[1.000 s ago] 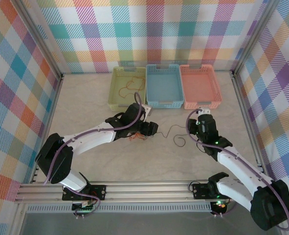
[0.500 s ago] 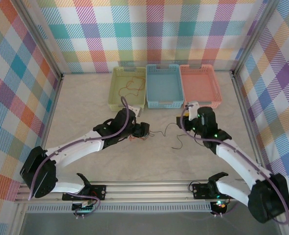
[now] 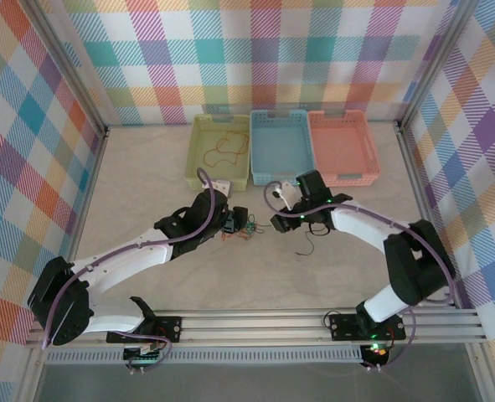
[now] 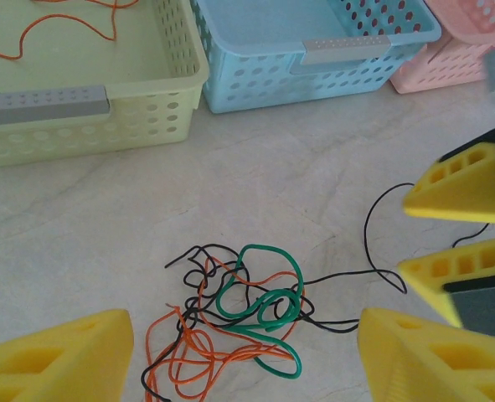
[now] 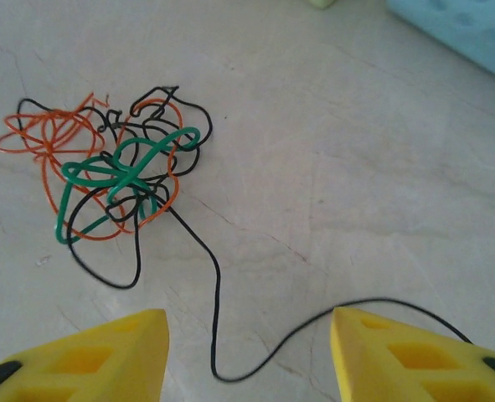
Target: Untangle the cables
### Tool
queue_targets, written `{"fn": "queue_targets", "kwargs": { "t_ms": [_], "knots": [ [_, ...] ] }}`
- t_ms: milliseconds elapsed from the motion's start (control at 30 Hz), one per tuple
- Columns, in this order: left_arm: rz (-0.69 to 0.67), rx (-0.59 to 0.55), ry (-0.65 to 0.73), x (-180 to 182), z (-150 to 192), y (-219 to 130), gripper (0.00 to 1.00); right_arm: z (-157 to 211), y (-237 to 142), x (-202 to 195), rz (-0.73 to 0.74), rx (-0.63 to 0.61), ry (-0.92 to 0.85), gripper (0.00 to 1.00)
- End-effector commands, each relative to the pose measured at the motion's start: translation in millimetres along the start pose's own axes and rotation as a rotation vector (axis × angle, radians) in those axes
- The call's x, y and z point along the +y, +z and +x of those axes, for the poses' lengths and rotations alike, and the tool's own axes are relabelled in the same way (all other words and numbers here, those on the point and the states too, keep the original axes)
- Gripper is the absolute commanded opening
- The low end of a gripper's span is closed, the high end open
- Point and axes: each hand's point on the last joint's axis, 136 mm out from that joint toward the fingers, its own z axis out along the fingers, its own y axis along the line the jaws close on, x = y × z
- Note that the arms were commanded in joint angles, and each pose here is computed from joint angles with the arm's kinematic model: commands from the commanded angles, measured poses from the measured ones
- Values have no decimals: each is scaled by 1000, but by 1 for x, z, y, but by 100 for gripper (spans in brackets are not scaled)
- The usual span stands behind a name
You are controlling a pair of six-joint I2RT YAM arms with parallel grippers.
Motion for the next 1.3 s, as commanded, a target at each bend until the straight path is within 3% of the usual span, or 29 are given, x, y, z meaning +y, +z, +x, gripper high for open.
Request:
{"fn": "queue_targets", "kwargs": {
  "t_ms": [0,167,267,433,600,800,900,1000,1267],
  "knots": [
    [-1,-23,-10,-1,-4,-3,71,8,10,-4,48,92,-66,56],
    [-3,-23,-7,-1,-4,-4,71,16,24,-2,50,180,-69,54],
    [-3,-26,-6,-1,-6,-5,71,17,28,-6,67,205,-60,47],
    [-4,-23,-4,-1,-4,-5,71,18,28,-5,70,211,-56,23],
    [11,-12,0,-4,-3,-3,71,11,16,-2,88,111,-101,1],
    [72,4,20,-15,-1,-4,73,-14,-10,4,121,-116,-158,0],
    [95,12,33,-19,0,-3,74,-32,-24,26,39,-307,-204,0],
    [122,27,31,-24,3,0,75,-38,-34,39,-13,-419,-225,0],
    [159,94,151,-35,4,-4,75,-45,-54,55,-73,-530,-213,0]
  ]
}}
